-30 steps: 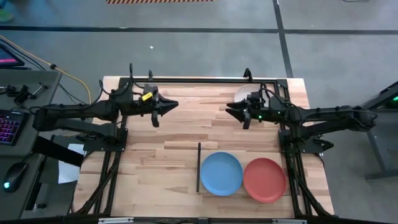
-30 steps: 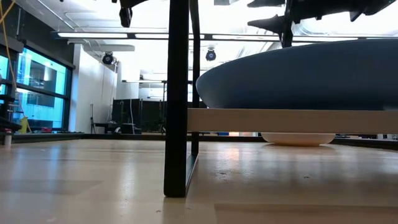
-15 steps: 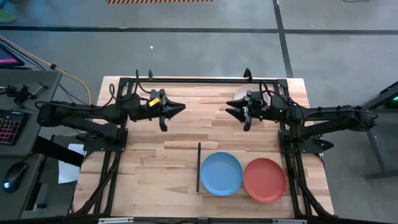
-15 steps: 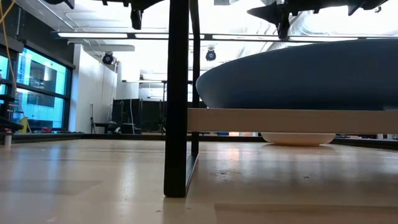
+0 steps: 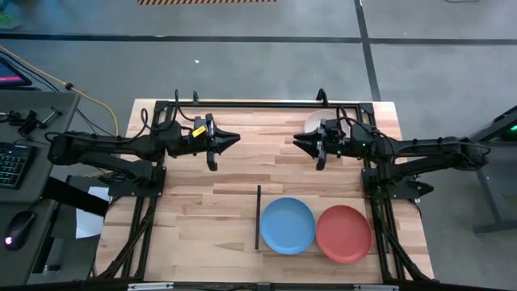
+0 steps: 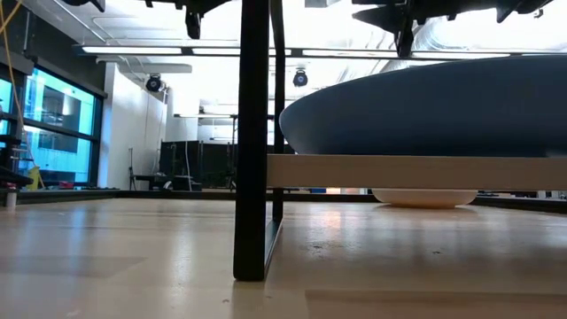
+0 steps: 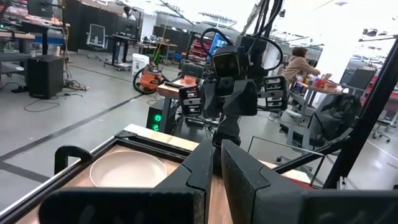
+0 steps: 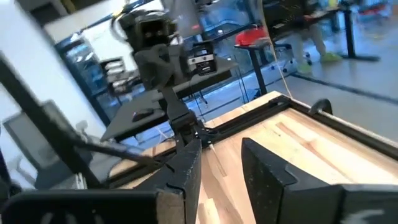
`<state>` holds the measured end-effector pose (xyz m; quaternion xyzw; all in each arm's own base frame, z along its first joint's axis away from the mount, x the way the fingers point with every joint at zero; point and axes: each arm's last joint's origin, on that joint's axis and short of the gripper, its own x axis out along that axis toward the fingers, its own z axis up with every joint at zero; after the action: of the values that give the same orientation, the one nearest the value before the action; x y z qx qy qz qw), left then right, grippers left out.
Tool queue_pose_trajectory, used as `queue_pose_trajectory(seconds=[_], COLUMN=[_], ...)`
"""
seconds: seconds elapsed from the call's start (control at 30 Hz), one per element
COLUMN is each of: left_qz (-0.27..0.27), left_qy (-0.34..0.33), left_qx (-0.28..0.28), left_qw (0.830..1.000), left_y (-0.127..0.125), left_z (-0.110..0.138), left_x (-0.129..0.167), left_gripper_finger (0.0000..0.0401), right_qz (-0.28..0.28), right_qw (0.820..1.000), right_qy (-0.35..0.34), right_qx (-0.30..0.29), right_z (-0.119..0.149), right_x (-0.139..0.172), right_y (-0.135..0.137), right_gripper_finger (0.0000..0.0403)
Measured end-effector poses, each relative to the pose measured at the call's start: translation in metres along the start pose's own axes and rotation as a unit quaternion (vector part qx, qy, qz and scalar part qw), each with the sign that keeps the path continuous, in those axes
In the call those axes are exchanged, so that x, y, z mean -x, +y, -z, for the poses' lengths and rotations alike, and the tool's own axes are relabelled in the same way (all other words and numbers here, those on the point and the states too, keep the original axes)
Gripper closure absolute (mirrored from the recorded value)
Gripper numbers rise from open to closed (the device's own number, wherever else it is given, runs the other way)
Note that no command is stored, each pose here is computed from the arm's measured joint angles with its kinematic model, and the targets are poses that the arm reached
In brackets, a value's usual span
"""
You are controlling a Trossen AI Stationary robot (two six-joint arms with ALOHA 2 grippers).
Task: Place and stack plates onto a shelf
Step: Stack the white plate on top of the blue plate
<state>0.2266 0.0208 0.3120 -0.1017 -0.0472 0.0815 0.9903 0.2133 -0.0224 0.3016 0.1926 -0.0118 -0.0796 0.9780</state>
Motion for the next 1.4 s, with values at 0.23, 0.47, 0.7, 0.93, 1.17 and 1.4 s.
queue_pose_trajectory(seconds=[0.23, 0.47, 0.7, 0.93, 1.17, 1.4], left_qz=[0.000, -0.001, -0.001, -0.002, -0.002, -0.002], left_qy=[0.000, 0.000, 0.001, 0.003, 0.003, 0.005], left_qx=[0.001, 0.002, 0.002, 0.001, 0.002, 0.013], left_qw=[1.000, 1.000, 1.000, 1.000, 1.000, 1.000], left_y=[0.000, 0.000, 0.000, 0.000, 0.000, 0.000], left_z=[0.000, 0.000, 0.000, 0.001, 0.001, 0.001], left_x=[0.000, 0.000, 0.000, 0.000, 0.000, 0.000], left_gripper_finger=[0.0378, 0.0378, 0.0378, 0.0378, 0.0378, 0.0378], right_qz=[0.152, 0.364, 0.524, 0.565, 0.568, 0.592], right_qw=[0.984, 0.896, 0.768, 0.713, 0.704, 0.689], right_qy=[0.030, 0.171, 0.224, 0.191, 0.100, 0.079], right_qx=[-0.083, -0.190, -0.291, -0.368, -0.415, -0.410], right_z=[0.012, 0.048, 0.070, 0.106, 0.120, 0.119], right_x=[0.002, 0.022, 0.052, 0.068, 0.069, 0.073], right_y=[-0.021, -0.058, -0.082, -0.105, -0.118, -0.124], right_gripper_finger=[0.0308, 0.0308, 0.0308, 0.0308, 0.0308, 0.0308])
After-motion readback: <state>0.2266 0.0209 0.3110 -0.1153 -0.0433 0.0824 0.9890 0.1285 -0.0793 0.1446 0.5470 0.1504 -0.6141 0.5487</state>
